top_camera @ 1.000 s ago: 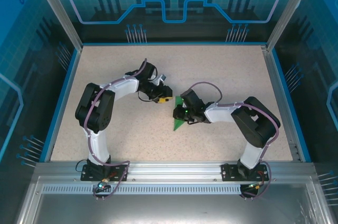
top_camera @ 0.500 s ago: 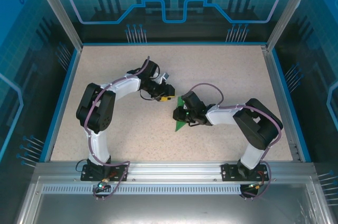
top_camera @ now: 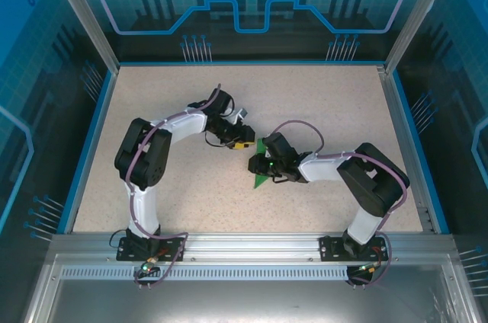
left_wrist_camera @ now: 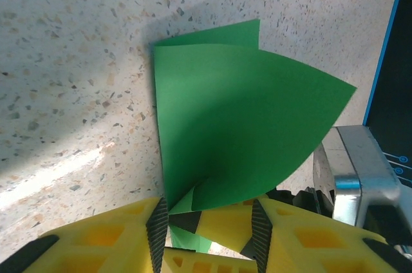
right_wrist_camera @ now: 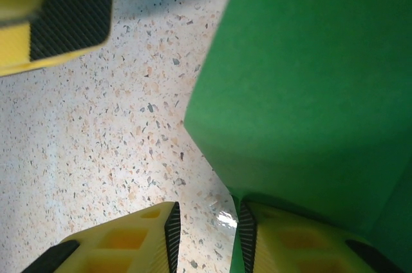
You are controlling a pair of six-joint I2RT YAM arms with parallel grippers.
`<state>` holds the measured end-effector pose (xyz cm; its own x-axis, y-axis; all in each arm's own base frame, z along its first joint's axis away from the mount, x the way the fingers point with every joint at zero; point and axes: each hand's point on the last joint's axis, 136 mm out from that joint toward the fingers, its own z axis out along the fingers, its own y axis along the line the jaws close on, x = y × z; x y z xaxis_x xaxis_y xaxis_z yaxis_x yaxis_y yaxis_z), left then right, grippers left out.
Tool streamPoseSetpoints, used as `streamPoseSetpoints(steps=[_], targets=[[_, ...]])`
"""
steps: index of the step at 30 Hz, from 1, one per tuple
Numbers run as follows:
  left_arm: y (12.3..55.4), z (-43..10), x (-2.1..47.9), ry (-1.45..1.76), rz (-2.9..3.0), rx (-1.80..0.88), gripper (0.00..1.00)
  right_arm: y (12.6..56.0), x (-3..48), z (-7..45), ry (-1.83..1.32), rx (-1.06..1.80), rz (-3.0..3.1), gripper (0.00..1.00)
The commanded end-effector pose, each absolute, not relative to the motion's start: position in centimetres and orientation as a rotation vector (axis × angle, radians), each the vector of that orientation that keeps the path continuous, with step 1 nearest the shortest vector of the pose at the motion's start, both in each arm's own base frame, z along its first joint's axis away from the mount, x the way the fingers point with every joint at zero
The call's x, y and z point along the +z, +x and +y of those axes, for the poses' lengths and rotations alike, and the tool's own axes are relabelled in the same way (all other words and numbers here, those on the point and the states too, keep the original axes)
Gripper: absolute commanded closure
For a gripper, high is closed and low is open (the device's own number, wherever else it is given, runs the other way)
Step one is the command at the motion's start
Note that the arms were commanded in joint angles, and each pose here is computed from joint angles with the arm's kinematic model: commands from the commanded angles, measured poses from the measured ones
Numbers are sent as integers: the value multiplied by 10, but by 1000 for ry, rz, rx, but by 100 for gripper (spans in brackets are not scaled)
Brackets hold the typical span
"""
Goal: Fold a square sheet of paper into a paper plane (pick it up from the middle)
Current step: Fourth fold the wing at the center of the table.
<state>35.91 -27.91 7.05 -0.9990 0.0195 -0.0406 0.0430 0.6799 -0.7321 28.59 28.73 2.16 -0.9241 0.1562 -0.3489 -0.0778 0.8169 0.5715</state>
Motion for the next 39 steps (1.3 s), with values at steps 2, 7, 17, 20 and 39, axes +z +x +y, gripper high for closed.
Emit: streamPoseSetpoints(steps=[2, 7, 17, 20, 39], targets=[[354, -288, 68, 124, 2874, -1280, 58, 279, 16, 281, 33, 812, 2629, 67], [350, -289, 56, 147, 2910, -1249, 60, 278, 16, 280, 27, 813, 2623, 67], [338, -300, 42, 223, 2970, -1244, 68, 278, 16, 280, 24, 814, 2624, 67], [337, -300, 38, 229, 2978, -1238, 71, 277, 16, 280, 20, 813, 2627, 67], [342, -301, 27, 239, 3005, -1167, 95, 277, 18, 279, 23, 815, 2622, 67]])
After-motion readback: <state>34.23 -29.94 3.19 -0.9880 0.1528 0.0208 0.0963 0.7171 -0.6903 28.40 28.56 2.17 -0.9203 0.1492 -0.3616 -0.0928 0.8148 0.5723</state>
